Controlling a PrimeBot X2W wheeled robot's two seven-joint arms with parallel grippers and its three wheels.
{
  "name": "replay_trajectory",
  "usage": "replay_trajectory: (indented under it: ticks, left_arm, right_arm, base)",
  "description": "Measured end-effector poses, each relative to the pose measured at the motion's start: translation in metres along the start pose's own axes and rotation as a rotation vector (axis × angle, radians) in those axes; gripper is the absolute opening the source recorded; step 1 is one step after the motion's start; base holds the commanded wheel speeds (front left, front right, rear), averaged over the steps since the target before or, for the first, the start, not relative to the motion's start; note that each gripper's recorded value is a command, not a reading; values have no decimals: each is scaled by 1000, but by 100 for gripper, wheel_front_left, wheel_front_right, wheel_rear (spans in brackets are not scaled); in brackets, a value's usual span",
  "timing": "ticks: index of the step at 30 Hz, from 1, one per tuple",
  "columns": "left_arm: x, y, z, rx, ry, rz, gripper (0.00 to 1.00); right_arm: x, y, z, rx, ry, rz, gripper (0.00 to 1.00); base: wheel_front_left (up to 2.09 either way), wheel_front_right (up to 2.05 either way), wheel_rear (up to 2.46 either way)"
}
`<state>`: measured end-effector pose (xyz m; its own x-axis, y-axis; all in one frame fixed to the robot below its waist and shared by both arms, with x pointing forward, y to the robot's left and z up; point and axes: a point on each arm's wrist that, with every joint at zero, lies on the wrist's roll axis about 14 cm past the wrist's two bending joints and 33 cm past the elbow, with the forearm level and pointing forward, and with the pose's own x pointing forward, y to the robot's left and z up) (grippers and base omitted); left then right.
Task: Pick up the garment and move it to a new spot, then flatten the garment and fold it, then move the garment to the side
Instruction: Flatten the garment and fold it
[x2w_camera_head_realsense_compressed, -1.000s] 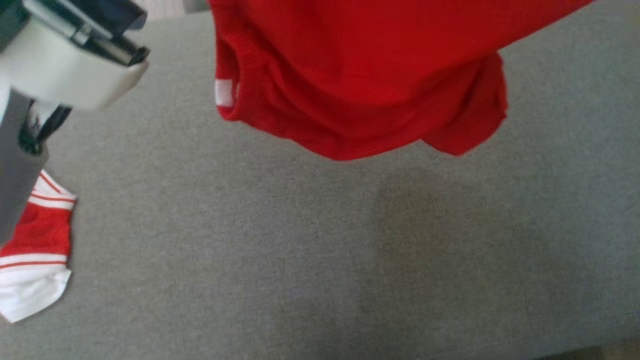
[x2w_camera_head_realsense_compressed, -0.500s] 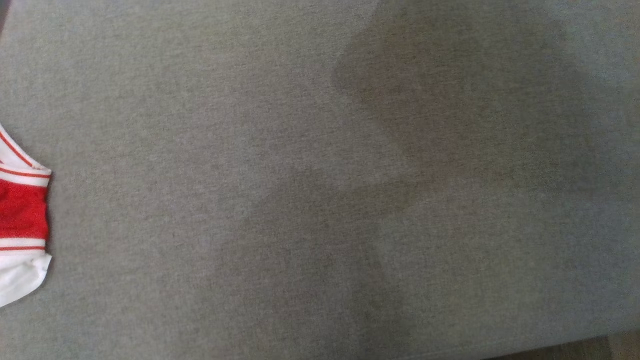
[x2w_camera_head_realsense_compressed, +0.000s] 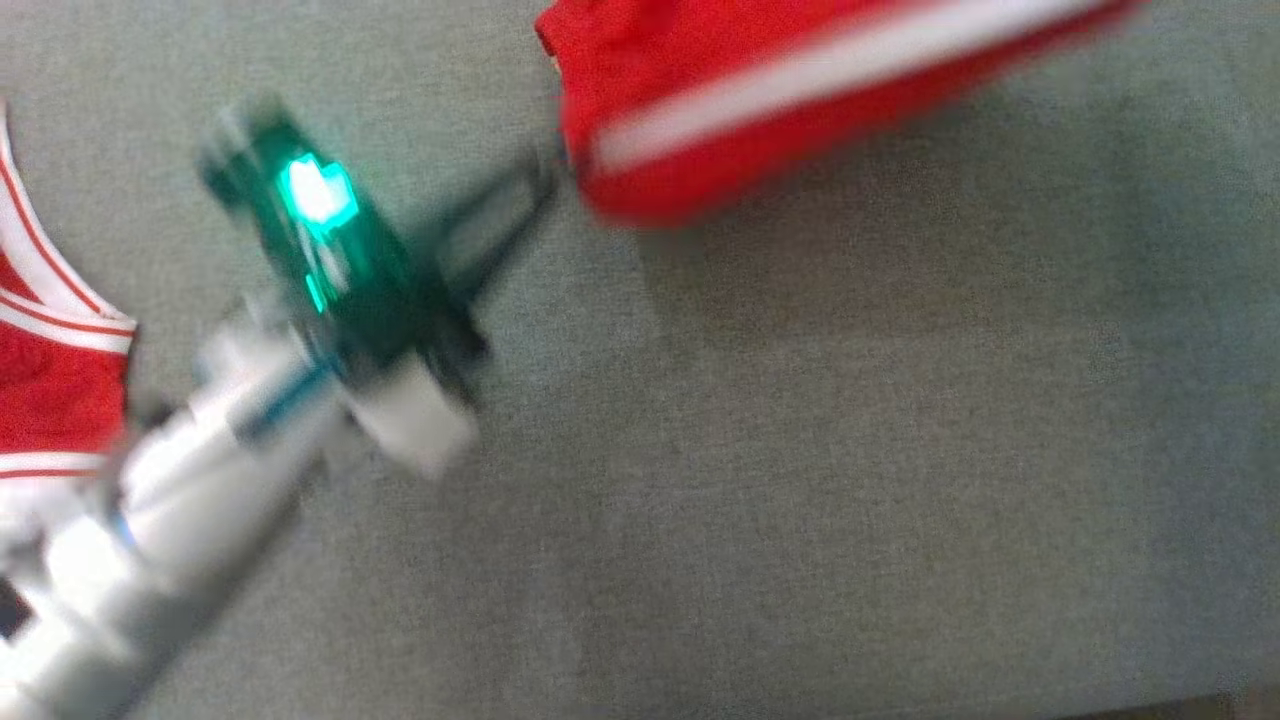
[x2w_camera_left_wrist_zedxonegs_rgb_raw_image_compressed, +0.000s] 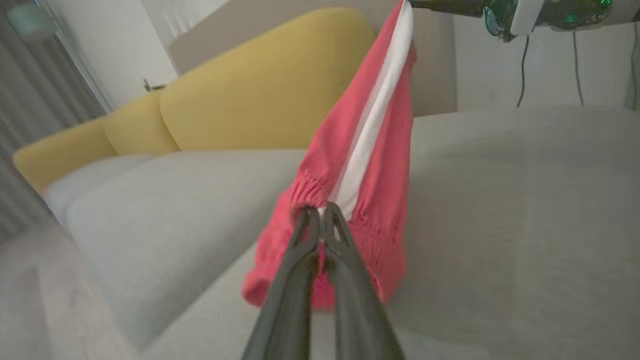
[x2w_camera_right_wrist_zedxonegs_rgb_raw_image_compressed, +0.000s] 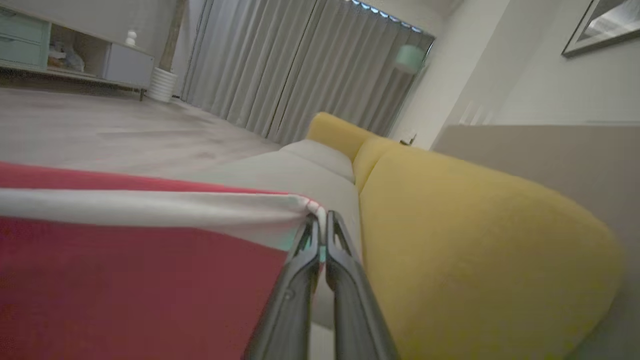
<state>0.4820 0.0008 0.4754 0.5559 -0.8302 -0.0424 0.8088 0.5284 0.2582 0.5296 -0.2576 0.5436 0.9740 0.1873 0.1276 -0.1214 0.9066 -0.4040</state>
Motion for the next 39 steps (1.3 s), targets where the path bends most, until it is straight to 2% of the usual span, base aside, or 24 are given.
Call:
replay_trajectory:
  ticks: [3, 4, 13, 19, 23, 32, 35, 39]
  left_arm:
    - [-19, -39, -17, -85, 48, -16, 0]
    - [-19, -39, -17, -85, 48, -16, 0]
    - [-56, -120, -24, -178, 126, -104, 0]
    - [-77, -146, -22, -206, 201, -135, 0]
    - [-87, -152, -16, -210, 211, -130, 0]
    - [-90, -146, 0, -258, 179, -90, 0]
    - [-85, -139, 4, -260, 168, -97, 0]
    - [-64, -100, 18, -227, 114, -58, 0]
  right_arm:
    - [-33, 10, -16, 36, 70, 17, 0]
    - [-33, 10, -16, 36, 70, 17, 0]
    - [-122, 9, -20, 79, 242, -20, 0]
    - [-178, 16, -22, 136, 365, -23, 0]
    - [-197, 21, -20, 172, 404, -22, 0]
    - [-189, 30, -16, 183, 394, 22, 0]
    - [-166, 31, -14, 195, 376, 44, 0]
    - [-118, 28, -13, 203, 349, 73, 0]
  base:
    - [0, 0, 0]
    - [0, 0, 0]
    - [0, 0, 0]
    - [0, 0, 0]
    - [0, 0, 0]
    - [0, 0, 0]
    - [0, 0, 0]
    - [0, 0, 0]
